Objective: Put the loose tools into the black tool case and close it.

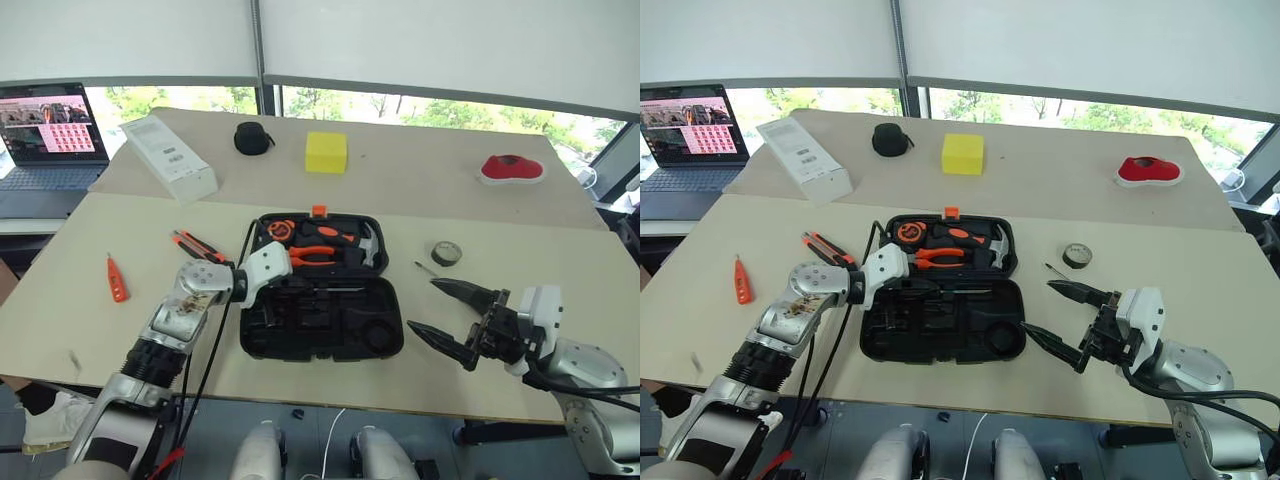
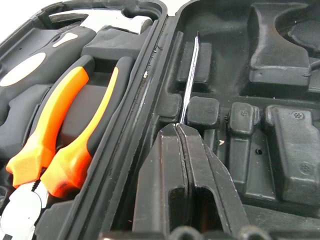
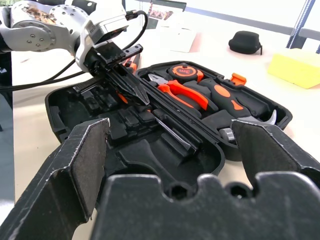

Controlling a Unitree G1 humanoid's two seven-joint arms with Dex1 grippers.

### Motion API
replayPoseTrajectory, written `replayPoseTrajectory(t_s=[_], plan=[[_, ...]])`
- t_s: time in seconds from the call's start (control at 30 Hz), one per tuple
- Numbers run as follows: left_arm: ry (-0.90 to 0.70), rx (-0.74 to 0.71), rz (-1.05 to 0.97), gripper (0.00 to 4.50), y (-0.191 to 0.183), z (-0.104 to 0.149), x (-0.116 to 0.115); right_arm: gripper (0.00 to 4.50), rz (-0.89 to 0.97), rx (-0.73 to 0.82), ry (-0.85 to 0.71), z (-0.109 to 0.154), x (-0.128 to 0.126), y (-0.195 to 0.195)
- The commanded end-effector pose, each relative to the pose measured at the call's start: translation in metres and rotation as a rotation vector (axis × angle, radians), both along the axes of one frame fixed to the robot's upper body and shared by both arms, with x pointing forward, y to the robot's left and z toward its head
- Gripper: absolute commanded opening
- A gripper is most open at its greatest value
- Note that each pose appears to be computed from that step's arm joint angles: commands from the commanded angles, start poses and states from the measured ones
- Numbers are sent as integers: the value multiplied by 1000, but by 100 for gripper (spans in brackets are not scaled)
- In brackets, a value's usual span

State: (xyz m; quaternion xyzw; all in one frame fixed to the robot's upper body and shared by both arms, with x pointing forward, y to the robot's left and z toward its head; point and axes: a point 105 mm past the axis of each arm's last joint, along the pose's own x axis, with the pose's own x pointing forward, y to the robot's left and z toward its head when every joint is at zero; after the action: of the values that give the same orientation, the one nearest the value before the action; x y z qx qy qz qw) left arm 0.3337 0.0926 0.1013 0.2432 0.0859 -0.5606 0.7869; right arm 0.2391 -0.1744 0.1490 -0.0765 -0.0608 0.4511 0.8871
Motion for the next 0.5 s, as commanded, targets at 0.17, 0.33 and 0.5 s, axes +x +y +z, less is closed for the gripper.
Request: replayPoseTrajectory(t_s=[0.17, 0.33, 0.5], plan=[[-73, -366, 90, 109, 22, 40, 3, 450, -245, -49, -33, 0, -7, -60], [-66, -502, -30, 283, 57, 53, -38, 450, -382, -92, 16, -21, -26, -104], [-31, -472, -37, 445, 96, 43, -77, 450, -464, -151, 111, -50, -48, -136]])
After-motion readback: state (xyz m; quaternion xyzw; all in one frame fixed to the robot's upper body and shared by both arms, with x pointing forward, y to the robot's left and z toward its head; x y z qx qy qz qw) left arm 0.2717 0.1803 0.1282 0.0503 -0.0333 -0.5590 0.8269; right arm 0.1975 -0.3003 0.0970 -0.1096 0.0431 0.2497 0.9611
